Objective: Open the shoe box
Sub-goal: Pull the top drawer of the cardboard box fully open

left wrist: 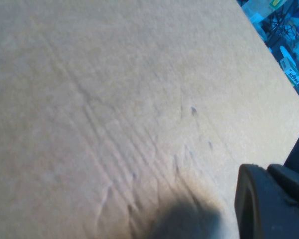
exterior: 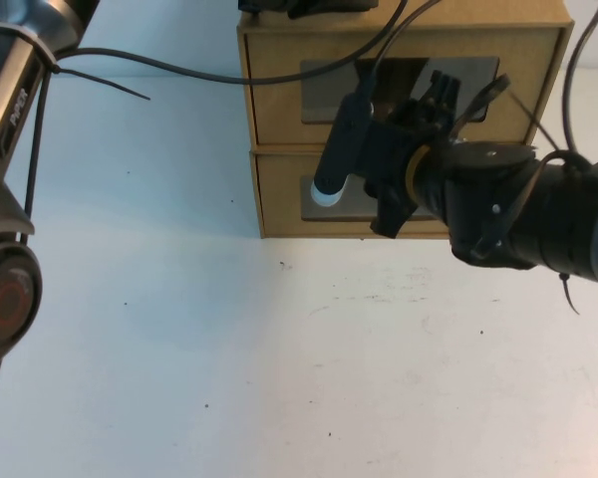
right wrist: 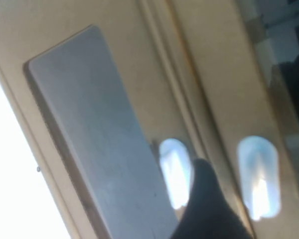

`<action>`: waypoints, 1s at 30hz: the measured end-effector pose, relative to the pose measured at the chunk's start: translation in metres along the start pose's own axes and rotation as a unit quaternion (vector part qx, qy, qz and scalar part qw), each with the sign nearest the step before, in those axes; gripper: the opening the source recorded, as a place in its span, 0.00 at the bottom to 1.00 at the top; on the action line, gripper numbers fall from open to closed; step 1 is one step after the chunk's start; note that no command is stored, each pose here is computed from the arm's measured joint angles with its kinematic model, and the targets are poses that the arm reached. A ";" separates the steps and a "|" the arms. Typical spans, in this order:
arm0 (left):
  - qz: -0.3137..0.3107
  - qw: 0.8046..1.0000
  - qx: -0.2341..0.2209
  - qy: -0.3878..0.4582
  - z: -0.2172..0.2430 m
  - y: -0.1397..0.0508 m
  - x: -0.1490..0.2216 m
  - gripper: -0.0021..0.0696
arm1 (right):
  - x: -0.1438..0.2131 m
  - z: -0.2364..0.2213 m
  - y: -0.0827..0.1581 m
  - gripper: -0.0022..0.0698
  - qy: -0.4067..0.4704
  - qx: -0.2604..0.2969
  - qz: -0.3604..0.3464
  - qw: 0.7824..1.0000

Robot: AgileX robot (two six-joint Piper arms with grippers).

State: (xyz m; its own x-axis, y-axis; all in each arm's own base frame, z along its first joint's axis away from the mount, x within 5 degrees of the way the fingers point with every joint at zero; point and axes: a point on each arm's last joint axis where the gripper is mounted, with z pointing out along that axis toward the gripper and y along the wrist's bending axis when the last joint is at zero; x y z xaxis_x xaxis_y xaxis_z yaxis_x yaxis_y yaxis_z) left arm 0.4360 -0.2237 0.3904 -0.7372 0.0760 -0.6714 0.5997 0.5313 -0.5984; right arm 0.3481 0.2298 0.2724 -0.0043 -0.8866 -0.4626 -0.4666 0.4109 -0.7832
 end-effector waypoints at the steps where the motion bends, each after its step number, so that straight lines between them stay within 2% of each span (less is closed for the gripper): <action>1: 0.000 1.000 0.000 0.000 0.000 0.000 0.000 0.02 | 0.001 0.003 0.002 0.54 0.001 0.000 -0.003 1.000; 7: 0.000 1.000 0.000 0.000 0.000 0.000 0.000 0.02 | 0.001 0.011 0.006 0.53 -0.007 0.019 -0.018 1.000; 18: -0.001 1.000 0.001 -0.001 0.000 0.000 0.000 0.02 | 0.002 0.016 0.008 0.44 -0.003 0.032 -0.030 0.999; 25: -0.001 1.000 0.001 -0.001 0.000 0.000 0.000 0.02 | 0.002 0.016 0.005 0.19 0.000 0.040 -0.033 0.999; 30: -0.001 1.000 0.001 -0.002 0.000 0.000 0.000 0.02 | 0.002 0.016 0.006 0.11 0.001 0.038 -0.030 0.999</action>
State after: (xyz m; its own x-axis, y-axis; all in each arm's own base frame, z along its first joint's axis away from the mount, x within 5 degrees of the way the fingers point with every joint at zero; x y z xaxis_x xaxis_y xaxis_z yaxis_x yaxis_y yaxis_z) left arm 0.4363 -0.2234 0.3908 -0.7374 0.0717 -0.6716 0.5990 0.5290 -0.6012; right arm 0.3596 0.2343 0.2600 0.0207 -0.9105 -0.4129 -0.3978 0.3714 -0.8389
